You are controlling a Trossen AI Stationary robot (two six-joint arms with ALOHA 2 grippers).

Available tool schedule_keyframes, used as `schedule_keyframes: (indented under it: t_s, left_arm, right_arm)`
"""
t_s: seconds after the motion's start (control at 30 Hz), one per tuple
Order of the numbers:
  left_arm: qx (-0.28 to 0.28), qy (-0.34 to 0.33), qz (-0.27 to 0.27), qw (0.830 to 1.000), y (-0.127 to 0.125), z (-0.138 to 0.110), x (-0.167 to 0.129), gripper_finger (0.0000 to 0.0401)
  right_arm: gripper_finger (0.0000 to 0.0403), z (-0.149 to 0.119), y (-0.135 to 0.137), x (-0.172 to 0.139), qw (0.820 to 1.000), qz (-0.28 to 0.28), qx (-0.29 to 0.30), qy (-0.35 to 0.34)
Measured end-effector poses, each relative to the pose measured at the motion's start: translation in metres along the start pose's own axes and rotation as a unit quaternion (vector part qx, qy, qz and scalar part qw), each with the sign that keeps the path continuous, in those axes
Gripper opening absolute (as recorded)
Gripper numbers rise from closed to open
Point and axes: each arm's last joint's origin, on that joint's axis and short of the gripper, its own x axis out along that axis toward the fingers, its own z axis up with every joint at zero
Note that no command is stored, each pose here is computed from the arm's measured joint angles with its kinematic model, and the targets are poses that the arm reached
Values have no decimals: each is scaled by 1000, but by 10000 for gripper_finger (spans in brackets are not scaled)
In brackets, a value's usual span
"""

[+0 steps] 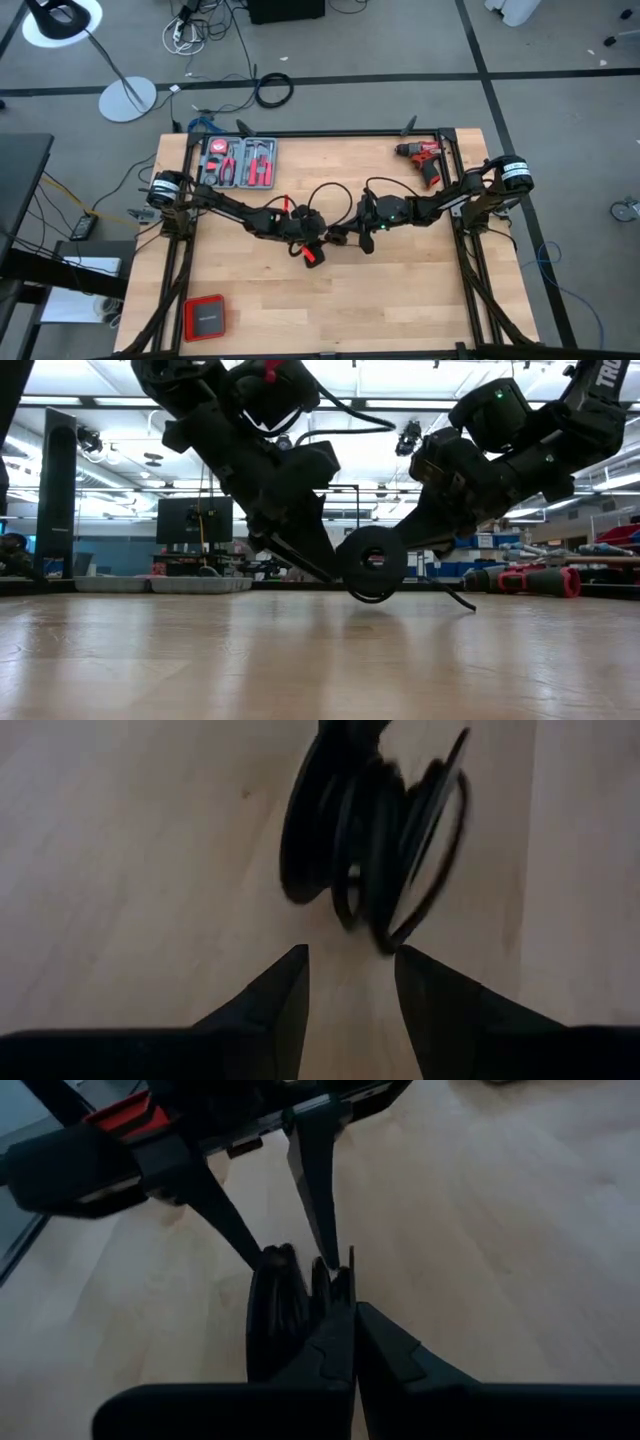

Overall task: Coil cords
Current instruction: Coil the black wire on the spool

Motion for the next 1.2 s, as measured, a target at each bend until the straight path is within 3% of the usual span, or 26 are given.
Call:
schedule_keyframes:
  t_s: [0.2,0.5,1.2]
  left_arm:
    - [-13,28,-37,999,-2,-3,0,152]
    - [-5,49,-49,998,-8,10,-5,152]
    - [19,1,42,999,-4,16,-5,152]
  right_arm:
    - [0,-1,1,0,1000,5,-6,6]
    - [0,-2,0,0,1000,0,-6,10]
    - [0,0,3,0,1000,6,-10,-3]
